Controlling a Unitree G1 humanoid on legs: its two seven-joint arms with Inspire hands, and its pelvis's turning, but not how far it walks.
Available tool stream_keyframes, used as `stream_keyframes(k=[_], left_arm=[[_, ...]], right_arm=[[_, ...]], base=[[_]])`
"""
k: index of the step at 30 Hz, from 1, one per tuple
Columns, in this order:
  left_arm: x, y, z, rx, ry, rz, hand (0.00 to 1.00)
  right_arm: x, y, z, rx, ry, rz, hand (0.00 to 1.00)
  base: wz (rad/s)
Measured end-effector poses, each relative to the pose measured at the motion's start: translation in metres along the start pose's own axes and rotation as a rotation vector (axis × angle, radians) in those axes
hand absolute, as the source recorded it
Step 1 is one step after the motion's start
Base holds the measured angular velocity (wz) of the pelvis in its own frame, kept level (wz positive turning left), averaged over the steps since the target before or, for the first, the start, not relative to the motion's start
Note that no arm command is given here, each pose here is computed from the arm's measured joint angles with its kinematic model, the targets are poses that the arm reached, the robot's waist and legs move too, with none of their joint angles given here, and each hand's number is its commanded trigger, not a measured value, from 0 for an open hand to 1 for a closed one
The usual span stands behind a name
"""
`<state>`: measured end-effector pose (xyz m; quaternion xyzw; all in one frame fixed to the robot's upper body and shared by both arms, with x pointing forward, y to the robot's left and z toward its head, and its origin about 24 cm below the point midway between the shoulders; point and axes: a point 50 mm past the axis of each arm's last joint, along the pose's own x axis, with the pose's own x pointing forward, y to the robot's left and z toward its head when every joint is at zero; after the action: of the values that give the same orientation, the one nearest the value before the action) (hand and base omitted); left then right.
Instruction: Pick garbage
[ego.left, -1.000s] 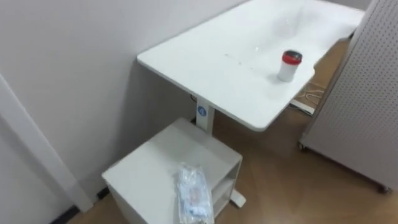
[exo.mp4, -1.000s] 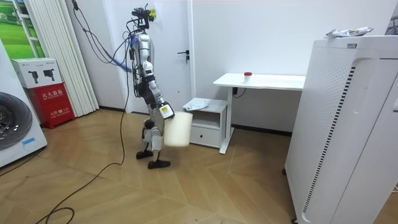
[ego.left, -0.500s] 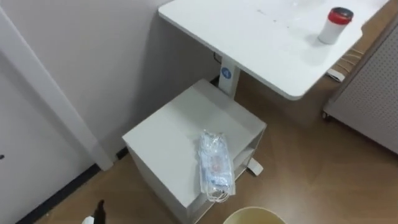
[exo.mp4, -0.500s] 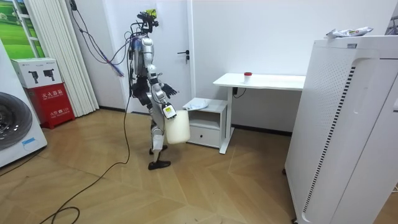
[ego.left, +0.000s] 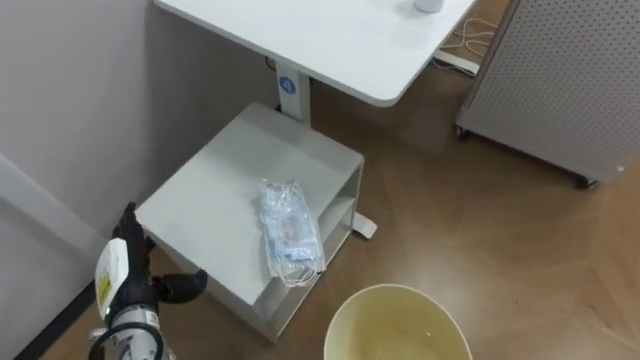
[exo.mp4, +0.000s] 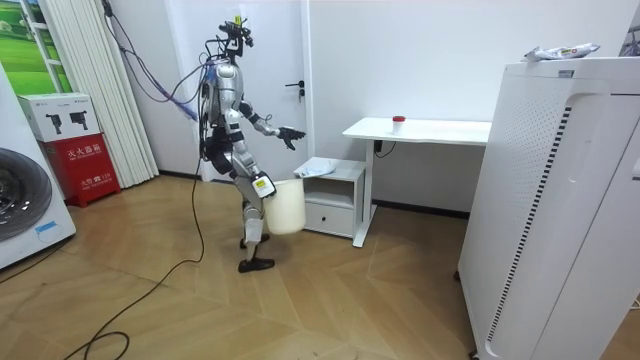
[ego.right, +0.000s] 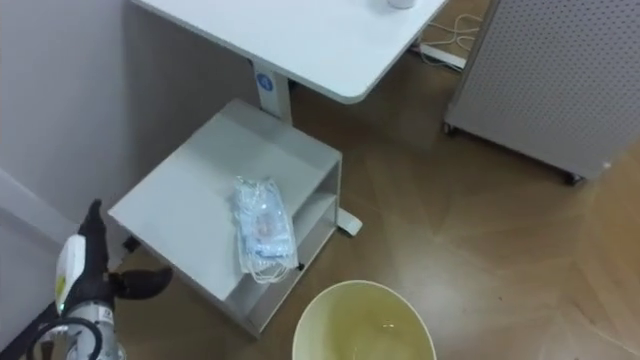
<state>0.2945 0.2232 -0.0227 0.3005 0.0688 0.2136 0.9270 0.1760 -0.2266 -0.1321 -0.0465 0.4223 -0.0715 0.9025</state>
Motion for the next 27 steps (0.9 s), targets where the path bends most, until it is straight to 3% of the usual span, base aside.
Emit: stream_keyframes(k=[15,27], left_arm=[[0.013,-0.003,0.027,0.006,-0.090,0.036,0.00],[0.028,0.004,0.054,-0.009,-0.169,0.099,0.00]], right_arm=[[0.006,0.014,0.033,-0.026,-0.106,0.046,1.00],[0.007,0.007,0.037,0.010,-0.110,0.013,1.00]], base=[[-0.05],[-0.05]])
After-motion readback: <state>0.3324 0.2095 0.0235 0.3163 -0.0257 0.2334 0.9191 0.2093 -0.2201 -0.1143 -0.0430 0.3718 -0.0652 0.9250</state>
